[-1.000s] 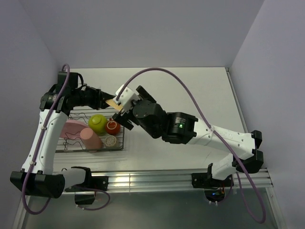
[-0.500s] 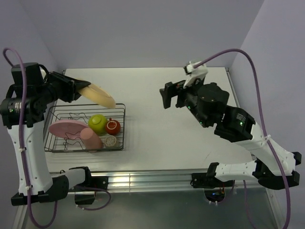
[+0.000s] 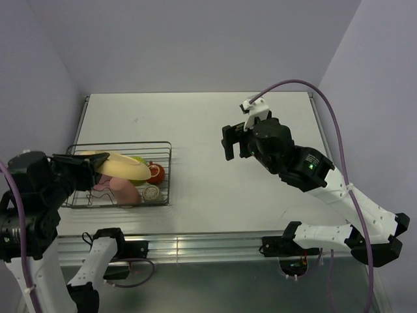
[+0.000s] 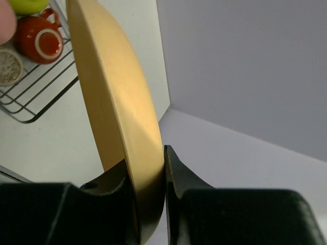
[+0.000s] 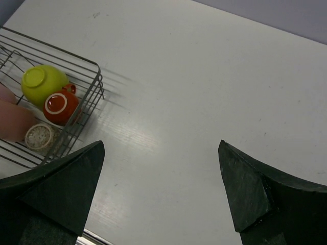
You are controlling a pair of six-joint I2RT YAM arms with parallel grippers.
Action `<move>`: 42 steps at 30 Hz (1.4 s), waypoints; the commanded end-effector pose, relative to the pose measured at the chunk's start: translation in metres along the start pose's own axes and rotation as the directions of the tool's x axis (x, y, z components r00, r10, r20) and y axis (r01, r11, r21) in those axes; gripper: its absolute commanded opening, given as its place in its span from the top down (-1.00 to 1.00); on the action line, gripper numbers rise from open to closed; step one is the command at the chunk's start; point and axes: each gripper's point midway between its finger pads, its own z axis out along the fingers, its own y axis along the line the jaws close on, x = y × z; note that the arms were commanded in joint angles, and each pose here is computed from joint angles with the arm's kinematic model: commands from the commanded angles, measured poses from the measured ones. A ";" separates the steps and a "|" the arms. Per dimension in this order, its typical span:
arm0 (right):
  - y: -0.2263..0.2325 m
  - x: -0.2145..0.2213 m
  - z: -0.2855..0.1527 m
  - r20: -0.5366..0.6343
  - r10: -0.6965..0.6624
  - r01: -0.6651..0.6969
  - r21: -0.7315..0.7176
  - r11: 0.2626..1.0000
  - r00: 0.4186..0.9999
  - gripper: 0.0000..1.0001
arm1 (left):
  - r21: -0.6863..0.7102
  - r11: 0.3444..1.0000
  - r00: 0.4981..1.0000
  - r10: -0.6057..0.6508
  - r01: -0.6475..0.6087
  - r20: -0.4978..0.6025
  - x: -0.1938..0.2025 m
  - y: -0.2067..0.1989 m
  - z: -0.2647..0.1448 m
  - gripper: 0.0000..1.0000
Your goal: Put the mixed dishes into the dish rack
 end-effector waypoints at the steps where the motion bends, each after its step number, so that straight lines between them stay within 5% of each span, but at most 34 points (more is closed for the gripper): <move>1: -0.001 -0.004 -0.011 0.025 0.029 -0.028 -0.039 0.999 0.999 -0.99 | -0.013 0.974 0.970 -0.226 0.228 0.084 -0.010 0.021 -0.002 1.00; 9: -0.001 0.012 -0.016 0.008 0.029 -0.029 -0.064 0.998 1.000 -0.99 | 0.006 0.937 0.914 -0.343 0.350 0.215 -0.029 0.065 0.001 1.00; 23: 0.005 0.026 -0.021 -0.003 0.006 -0.006 -0.099 0.995 1.000 -0.99 | 0.072 0.918 0.861 -0.391 0.390 0.326 -0.058 0.072 0.009 1.00; 32: 0.004 0.031 -0.024 0.004 0.002 -0.002 -0.103 0.995 1.000 -0.99 | 0.063 0.932 0.863 -0.354 0.356 0.360 -0.062 0.060 0.016 1.00; 42: 0.005 0.028 -0.027 0.020 -0.013 0.015 -0.100 0.995 1.000 -0.99 | 0.040 0.979 0.942 -0.202 0.199 0.268 -0.039 -0.009 0.032 1.00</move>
